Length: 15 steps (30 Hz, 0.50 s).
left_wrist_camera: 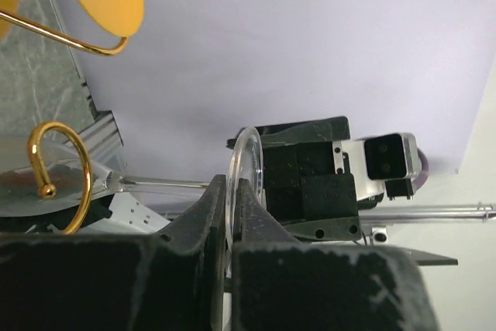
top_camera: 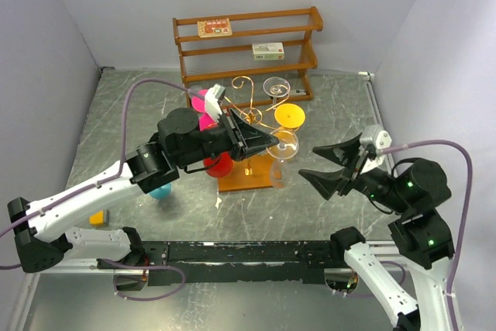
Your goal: Place the wine glass upside down on the wine glass rack
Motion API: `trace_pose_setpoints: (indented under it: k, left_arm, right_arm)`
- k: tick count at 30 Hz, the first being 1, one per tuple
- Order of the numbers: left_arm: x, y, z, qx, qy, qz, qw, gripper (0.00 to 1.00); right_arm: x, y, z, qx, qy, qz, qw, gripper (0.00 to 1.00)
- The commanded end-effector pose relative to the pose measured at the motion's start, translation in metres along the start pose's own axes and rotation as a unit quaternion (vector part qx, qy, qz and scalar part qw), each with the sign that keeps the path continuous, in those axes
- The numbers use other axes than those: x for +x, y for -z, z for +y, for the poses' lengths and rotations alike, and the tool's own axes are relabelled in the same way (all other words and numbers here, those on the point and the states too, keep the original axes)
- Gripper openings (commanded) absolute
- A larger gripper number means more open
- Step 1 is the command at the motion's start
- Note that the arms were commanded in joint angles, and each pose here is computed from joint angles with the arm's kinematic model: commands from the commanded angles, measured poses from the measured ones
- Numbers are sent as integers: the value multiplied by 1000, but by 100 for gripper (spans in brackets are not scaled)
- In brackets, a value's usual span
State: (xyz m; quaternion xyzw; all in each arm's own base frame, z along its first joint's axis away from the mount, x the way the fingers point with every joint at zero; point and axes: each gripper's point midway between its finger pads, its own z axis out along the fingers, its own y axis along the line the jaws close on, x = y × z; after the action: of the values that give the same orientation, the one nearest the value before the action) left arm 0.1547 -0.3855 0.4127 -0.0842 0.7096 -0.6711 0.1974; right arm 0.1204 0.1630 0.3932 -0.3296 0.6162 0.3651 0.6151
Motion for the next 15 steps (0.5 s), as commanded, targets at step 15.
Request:
trace_pose_setpoints:
  k: [15]
  left_arm:
    - [-59,-3,5,-7,21,-98,995,7]
  right_arm:
    - [-44,31,-6,85,52,-67,993,65]
